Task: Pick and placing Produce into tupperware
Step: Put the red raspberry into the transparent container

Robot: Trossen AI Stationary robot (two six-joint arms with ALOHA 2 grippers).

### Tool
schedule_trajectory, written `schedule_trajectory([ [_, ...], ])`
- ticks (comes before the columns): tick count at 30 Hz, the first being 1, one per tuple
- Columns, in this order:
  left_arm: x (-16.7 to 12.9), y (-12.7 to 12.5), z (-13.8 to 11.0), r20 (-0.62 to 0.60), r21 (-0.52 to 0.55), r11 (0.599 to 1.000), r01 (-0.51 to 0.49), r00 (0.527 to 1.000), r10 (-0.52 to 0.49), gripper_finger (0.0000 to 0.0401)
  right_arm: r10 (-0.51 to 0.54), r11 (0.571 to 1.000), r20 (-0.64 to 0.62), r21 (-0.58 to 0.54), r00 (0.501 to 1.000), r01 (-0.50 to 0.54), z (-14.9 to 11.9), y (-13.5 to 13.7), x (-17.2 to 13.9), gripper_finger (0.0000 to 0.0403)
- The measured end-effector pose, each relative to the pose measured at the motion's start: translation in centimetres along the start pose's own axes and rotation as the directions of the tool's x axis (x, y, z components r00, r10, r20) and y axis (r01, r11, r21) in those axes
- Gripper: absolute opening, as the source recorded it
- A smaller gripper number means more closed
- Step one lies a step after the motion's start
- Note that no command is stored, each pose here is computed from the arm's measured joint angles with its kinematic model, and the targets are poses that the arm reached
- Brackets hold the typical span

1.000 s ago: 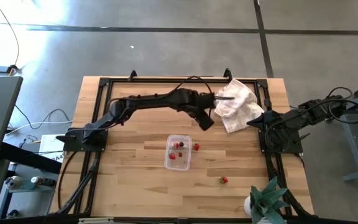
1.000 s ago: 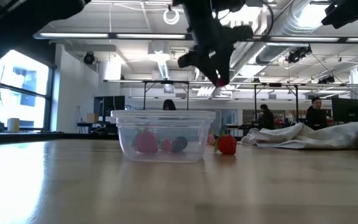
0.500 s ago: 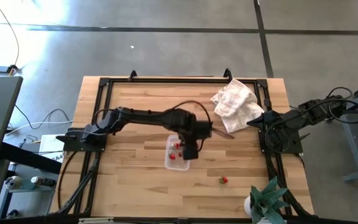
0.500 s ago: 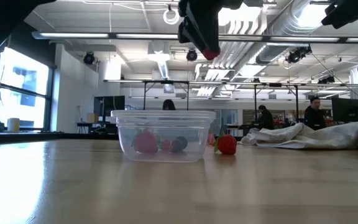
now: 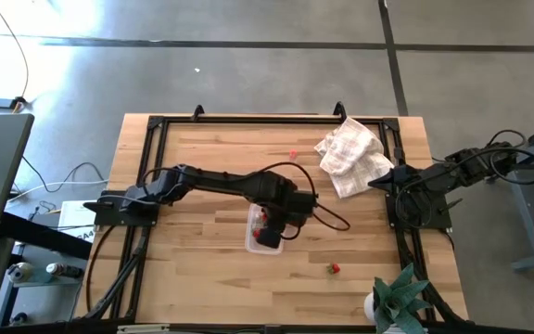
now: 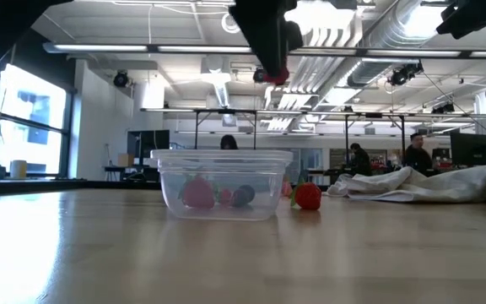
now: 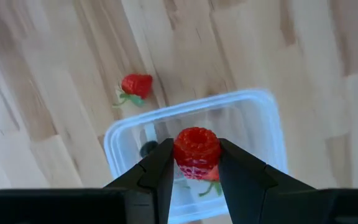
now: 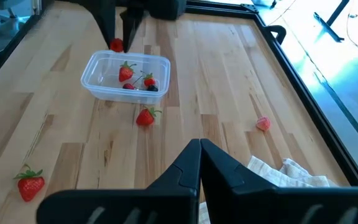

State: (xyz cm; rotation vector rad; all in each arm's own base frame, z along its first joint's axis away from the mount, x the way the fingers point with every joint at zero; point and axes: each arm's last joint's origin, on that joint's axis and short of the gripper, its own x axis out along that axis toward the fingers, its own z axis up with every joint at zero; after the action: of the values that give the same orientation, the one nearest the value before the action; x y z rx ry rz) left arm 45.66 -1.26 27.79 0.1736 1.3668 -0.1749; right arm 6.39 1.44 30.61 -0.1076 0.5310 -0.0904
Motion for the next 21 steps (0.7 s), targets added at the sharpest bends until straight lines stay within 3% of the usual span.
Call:
schedule_trajectory([
  [9,2.7,-0.7,-0.1,-0.097,0.148,0.988,0.054,0.994,-0.039,0.0107,0.000,1.000,0.000,0.000,1.000,0.000,0.0,0.0,0.0,0.0000],
  [21,7.5,-0.3,-1.1,-0.163,0.169,0.984,0.050,0.986,-0.022,0.0107,0.000,1.000,0.000,0.000,1.000,0.000,0.0,0.0,0.0,0.0000],
])
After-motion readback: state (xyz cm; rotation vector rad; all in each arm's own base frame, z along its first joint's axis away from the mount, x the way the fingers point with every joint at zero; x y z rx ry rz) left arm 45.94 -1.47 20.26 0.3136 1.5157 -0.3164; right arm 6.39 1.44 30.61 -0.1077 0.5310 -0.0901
